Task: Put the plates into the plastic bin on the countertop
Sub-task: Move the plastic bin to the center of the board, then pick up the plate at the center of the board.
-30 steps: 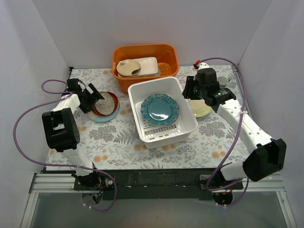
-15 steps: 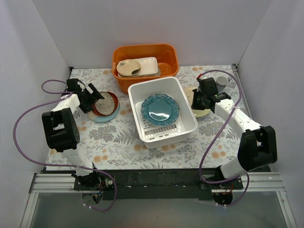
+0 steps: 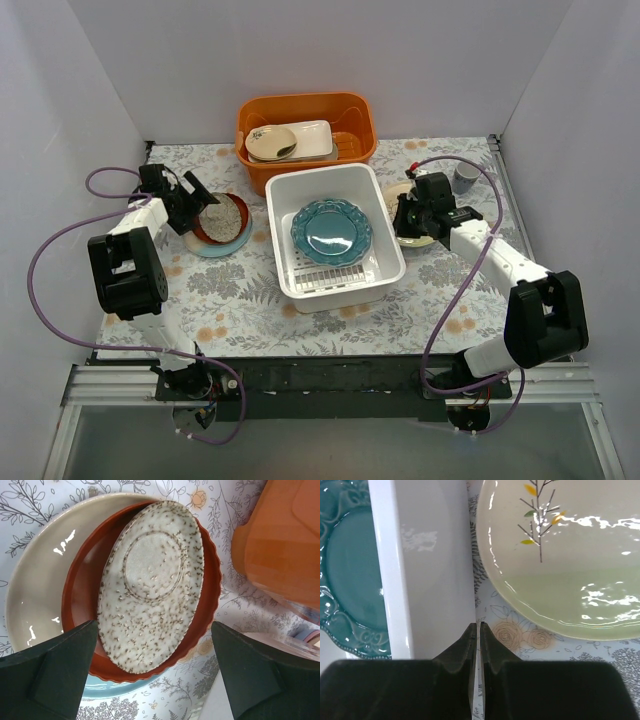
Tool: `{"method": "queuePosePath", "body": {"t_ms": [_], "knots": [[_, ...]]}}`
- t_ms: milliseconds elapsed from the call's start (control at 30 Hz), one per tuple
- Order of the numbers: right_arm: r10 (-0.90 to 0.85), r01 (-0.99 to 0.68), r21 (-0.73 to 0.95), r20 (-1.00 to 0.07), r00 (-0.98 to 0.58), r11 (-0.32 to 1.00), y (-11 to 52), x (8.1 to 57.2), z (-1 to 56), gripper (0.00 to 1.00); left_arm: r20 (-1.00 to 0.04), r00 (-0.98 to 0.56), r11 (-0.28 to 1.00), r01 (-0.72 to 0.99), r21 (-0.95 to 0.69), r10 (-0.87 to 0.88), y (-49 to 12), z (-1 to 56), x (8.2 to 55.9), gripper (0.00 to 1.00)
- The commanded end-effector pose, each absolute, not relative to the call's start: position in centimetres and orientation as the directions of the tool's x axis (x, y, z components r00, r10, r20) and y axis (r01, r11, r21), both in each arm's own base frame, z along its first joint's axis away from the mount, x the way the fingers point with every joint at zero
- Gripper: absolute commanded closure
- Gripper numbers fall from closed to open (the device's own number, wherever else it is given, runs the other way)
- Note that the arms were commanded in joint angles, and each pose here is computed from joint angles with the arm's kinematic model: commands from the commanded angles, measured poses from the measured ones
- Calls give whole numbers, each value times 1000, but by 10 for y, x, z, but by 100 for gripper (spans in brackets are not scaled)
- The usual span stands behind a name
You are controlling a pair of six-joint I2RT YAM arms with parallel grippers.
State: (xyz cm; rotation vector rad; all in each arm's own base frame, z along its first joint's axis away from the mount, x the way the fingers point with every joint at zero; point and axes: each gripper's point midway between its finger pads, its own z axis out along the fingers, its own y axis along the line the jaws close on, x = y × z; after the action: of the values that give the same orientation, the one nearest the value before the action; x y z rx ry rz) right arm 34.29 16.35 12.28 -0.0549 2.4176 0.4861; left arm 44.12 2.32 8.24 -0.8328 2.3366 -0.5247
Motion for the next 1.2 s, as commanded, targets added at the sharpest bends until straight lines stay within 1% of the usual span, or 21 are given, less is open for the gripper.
{"method": "queuePosePath", "body": {"t_ms": [0, 267, 367, 400, 467, 533, 567, 600, 633, 700, 900, 1000, 1033, 1067, 1133, 1167], "knots": [[57, -208, 372, -588, -807, 904, 186, 328, 113, 86, -458, -575, 722, -406, -560, -678, 31, 105, 453, 5], [54, -206, 369, -584, -810, 906, 186, 325, 109, 85, -470, -547, 717, -457, -527, -693, 44, 95, 457, 9], [55, -205, 371, -582, -812, 906, 186, 323, 106, 85, -455, -565, 722, -474, -505, -689, 46, 84, 457, 11], [57, -202, 372, -579, -813, 906, 186, 323, 106, 85, -450, -567, 720, -473, -508, -690, 45, 82, 457, 16], [58, -203, 376, -578, -814, 904, 187, 323, 106, 85, -437, -576, 718, -475, -509, -691, 44, 75, 456, 20], [58, -205, 378, -579, -813, 903, 187, 322, 106, 85, -432, -578, 716, -477, -510, -692, 43, 71, 456, 27], [60, -204, 379, -581, -812, 902, 187, 321, 107, 85, -427, -580, 714, -481, -509, -694, 43, 68, 456, 32], [62, -207, 380, -586, -808, 901, 187, 322, 109, 84, -425, -579, 713, -485, -506, -696, 43, 65, 456, 41], [62, -207, 380, -586, -808, 901, 187, 321, 108, 85, -423, -575, 709, -490, -507, -700, 44, 63, 455, 44], [63, -205, 380, -585, -808, 902, 186, 321, 108, 84, -421, -577, 709, -488, -510, -700, 42, 61, 456, 46], [56, -209, 381, -578, -814, 901, 187, 320, 104, 84, -423, -569, 705, -505, -497, -706, 46, 55, 454, 46], [55, -212, 385, -578, -814, 898, 188, 320, 104, 84, -414, -575, 706, -514, -488, -705, 46, 48, 452, 50], [56, -212, 385, -579, -813, 898, 188, 320, 104, 84, -410, -577, 705, -518, -485, -706, 47, 46, 452, 51], [56, -213, 385, -580, -812, 898, 188, 320, 105, 84, -409, -576, 704, -524, -480, -708, 48, 45, 451, 56], [55, -215, 384, -583, -810, 898, 188, 320, 105, 84, -404, -581, 705, -530, -472, -707, 48, 40, 451, 60], [55, -215, 384, -583, -810, 898, 188, 320, 105, 83, -397, -581, 702, -539, -466, -710, 49, 38, 449, 67]]}}
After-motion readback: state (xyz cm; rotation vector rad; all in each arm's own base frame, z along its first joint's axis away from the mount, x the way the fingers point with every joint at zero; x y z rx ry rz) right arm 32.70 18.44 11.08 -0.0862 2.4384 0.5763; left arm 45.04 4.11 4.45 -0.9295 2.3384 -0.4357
